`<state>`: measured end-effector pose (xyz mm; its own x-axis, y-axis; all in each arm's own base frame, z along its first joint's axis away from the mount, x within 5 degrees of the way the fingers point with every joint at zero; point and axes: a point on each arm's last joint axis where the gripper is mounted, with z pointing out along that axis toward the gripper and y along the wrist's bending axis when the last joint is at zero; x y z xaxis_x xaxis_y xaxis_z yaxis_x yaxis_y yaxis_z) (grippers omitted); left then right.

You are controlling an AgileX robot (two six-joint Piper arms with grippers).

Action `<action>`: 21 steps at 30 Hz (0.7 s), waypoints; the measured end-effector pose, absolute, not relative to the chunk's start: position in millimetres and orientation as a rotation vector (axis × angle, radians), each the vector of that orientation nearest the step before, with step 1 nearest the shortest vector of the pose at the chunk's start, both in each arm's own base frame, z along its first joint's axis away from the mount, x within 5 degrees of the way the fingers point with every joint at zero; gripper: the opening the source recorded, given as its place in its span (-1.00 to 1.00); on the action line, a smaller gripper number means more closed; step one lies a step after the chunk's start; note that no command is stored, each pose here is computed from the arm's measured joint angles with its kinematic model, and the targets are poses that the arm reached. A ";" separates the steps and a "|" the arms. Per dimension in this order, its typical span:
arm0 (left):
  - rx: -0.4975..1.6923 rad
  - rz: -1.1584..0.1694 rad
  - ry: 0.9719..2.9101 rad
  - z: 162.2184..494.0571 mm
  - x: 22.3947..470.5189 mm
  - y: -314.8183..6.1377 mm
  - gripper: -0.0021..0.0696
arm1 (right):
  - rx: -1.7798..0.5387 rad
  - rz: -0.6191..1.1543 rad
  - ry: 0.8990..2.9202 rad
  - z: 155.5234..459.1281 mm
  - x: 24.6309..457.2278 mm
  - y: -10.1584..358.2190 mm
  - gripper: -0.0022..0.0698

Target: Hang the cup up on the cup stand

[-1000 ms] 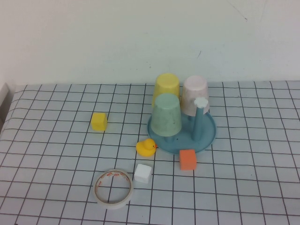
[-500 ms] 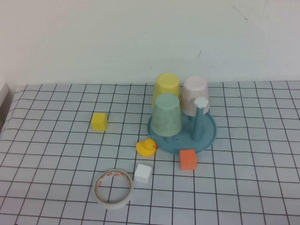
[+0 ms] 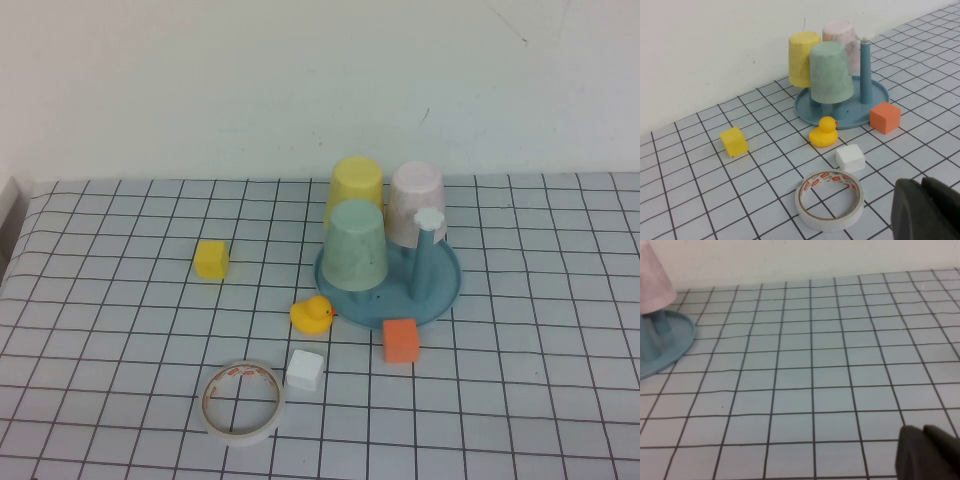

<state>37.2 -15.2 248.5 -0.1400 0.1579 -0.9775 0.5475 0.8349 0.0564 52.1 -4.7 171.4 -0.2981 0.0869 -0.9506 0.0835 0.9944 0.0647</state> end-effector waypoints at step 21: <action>0.552 -0.368 1.703 248.5 37.2 -15.2 -0.95 | 0.130 -0.008 1.878 171.5 51.8 -5.4 -0.94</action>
